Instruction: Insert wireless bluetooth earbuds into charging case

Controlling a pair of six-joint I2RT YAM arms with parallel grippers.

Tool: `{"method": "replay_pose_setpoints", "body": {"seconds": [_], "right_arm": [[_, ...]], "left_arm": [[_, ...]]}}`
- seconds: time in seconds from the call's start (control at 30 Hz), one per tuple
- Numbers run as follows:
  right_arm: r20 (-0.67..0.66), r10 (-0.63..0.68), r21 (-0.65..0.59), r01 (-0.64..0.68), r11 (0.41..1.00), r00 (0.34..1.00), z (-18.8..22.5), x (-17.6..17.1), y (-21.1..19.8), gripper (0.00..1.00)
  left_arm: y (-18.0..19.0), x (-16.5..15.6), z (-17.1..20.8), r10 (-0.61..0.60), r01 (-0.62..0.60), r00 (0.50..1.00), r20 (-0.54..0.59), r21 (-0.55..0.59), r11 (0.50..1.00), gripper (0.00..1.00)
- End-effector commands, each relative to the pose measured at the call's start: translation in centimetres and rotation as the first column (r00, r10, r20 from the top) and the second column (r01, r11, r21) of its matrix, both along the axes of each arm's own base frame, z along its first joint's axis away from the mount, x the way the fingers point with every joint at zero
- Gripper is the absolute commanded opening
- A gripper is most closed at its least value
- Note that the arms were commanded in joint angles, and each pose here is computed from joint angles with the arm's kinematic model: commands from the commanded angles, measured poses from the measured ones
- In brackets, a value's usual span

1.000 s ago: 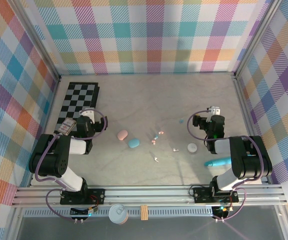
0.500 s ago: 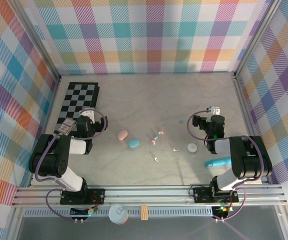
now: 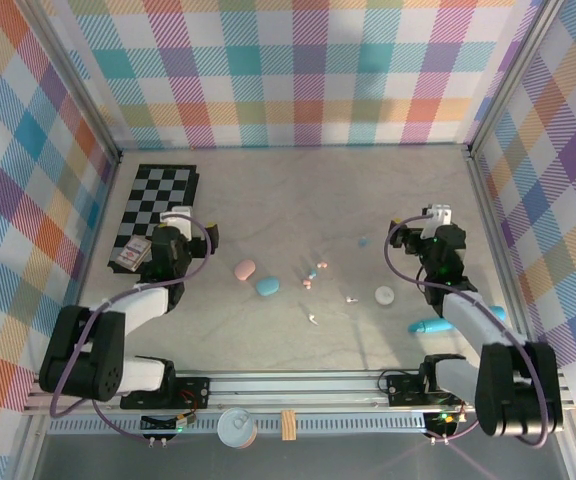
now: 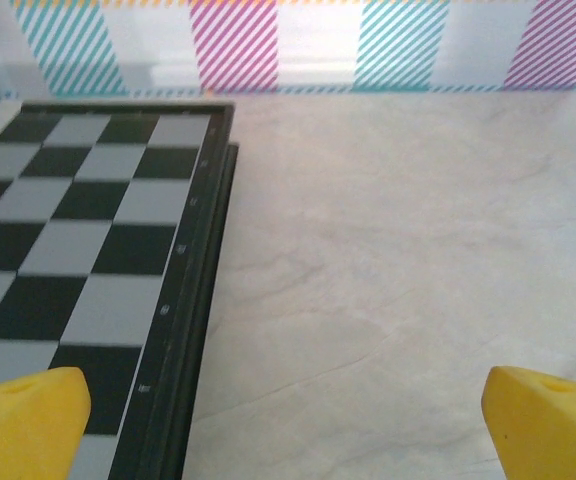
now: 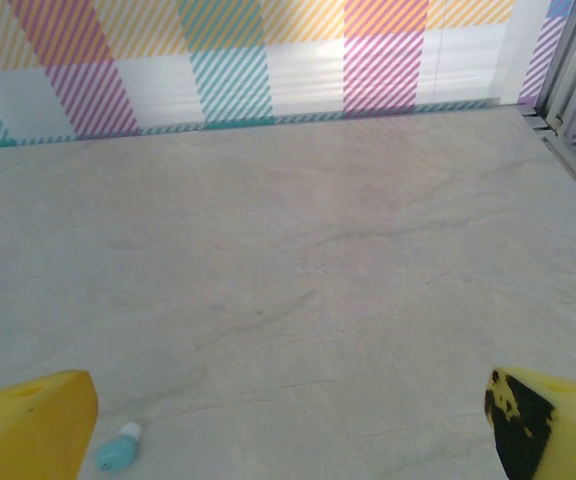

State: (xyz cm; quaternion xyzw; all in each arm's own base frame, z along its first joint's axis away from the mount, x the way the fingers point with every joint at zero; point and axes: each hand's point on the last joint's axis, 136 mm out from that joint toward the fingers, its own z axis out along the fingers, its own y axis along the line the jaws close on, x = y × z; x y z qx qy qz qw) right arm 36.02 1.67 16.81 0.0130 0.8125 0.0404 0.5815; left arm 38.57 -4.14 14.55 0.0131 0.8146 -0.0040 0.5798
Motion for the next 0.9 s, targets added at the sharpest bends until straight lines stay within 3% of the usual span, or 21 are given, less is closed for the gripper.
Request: {"method": "replay_pose_setpoints", "body": {"seconds": [0.0,0.2,0.3,0.4,0.5,0.63,0.7,0.87], "right_arm": [[-0.081,0.037,0.106,-0.028,0.994,0.996,0.7,-1.6,1.4,0.99],[-0.238,0.117,0.341,-0.03,0.939,0.964,1.4,-4.4,3.9,0.99],[-0.256,0.224,0.427,-0.098,0.899,0.94,1.3,-5.6,6.7,0.99],[-0.27,0.376,0.44,-0.234,0.867,0.886,1.0,-6.9,10.6,0.99],[-0.253,0.607,0.342,-0.517,0.785,0.754,0.5,-9.0,15.9,0.99],[-0.292,0.827,0.177,-0.823,0.54,0.48,-1.0,-12.6,21.8,0.99],[-0.316,0.887,0.169,-0.9,0.402,0.337,-1.4,-14.0,23.9,0.99],[-0.35,0.92,0.261,-0.925,0.275,0.175,-2.0,-13.1,26.8,0.99]], "left_arm": [[-2.1,-0.7,2.1,-0.062,0.062,0.998,-0.004,0.034,0.997,1.0],[-7.8,-2.4,5.5,-0.225,0.226,0.974,0.01,-0.016,0.974,1.0],[-10.6,-3.7,5.8,-0.322,0.321,0.946,-0.038,-0.044,0.946,1.0],[-12.0,-4.9,5.9,-0.374,0.359,0.922,-0.098,-0.146,0.922,1.0],[-12.9,-5.9,6.5,-0.408,0.365,0.899,-0.16,-0.244,0.899,1.0],[-12.9,-6.7,6.5,-0.417,0.341,0.869,-0.264,-0.29,0.894,1.0],[-12.5,-6.9,6.4,-0.408,0.318,0.869,-0.281,-0.315,0.894,1.0],[-11.0,-7.0,5.6,-0.377,0.242,0.88,-0.29,-0.411,0.879,1.0]]}}
